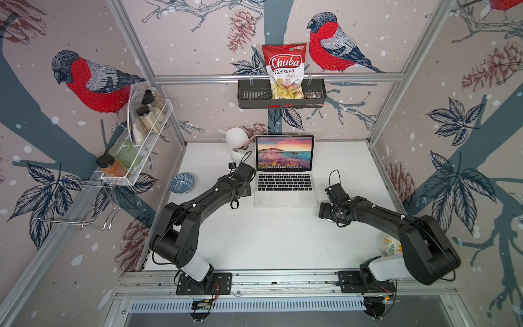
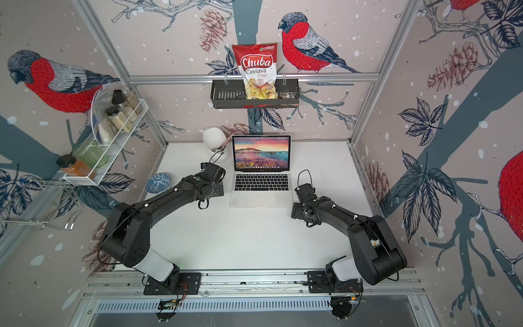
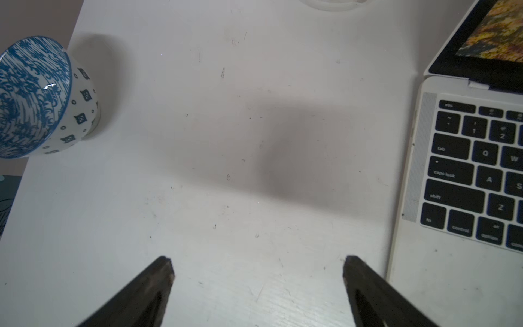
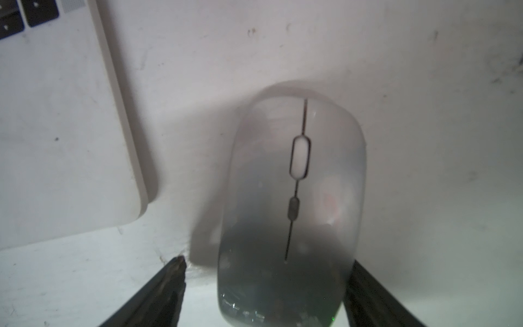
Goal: Remove the wireless mouse receiver from the laptop
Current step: Pick up the mouse from the center of the board.
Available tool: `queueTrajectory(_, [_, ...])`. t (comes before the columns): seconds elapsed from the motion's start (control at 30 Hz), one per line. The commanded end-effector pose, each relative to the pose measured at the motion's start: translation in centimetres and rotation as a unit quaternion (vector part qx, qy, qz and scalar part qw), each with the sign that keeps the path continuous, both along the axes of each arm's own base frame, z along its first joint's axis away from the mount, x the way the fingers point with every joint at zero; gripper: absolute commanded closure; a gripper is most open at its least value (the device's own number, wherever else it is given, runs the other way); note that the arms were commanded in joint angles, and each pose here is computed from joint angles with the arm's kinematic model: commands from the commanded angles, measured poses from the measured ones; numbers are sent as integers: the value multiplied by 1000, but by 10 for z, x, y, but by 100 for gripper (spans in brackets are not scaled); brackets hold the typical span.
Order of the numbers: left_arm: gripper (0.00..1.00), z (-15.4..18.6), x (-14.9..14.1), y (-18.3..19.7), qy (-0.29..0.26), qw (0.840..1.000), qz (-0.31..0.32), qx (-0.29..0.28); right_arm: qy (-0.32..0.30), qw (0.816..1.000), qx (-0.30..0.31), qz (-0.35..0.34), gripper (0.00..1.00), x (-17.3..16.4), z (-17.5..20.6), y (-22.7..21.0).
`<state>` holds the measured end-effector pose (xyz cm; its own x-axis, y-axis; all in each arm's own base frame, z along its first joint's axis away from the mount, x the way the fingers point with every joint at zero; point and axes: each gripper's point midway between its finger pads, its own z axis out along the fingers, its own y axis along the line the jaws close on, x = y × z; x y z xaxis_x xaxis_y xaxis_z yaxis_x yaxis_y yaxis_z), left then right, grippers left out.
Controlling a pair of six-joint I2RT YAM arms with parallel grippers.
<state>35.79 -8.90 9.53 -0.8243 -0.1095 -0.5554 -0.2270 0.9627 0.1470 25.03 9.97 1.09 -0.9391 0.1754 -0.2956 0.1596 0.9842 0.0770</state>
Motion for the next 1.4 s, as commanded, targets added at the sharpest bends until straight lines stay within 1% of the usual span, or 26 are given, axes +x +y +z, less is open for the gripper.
queueTrajectory(0.0, [2,-3,2,-4,6,1000,-9,-3,138,989,37,-37,19,-63,-19,1])
queueTrajectory(0.07, [2,-5,2,-5,8,1000,-10,-2,140,989,35,-40,20,-64,-22,0])
queueTrajectory(0.23, [2,-9,3,-6,11,1000,-11,-2,141,989,28,-42,21,-63,-25,-4])
queueTrajectory(0.43, [2,-12,4,-7,15,1000,-12,-4,147,988,17,-38,29,-65,-28,-7])
queueTrajectory(0.7, [2,-16,4,-9,18,1000,-12,-7,148,988,7,-37,30,-64,-31,-10])
queueTrajectory(0.8, [2,-19,3,-10,20,1000,-13,-10,150,988,-2,-35,32,-64,-33,-12])
queueTrajectory(0.9, [2,-20,3,-10,20,1000,-14,-11,154,988,-5,-30,39,-64,-37,-10])
queueTrajectory(0.97, [2,-20,3,-11,20,1000,-15,-13,154,988,-8,-26,50,-64,-38,-9])
queueTrajectory(1.1, [2,-20,5,-14,19,999,-20,-22,143,989,-23,-19,67,-62,-37,-8])
queueTrajectory(1.23, [2,-10,9,-26,6,998,-42,-48,99,994,-50,18,71,-48,-20,3])
queueTrajectory(1.37, [2,15,15,-48,-28,992,-79,-97,51,993,-72,77,73,-32,4,25])
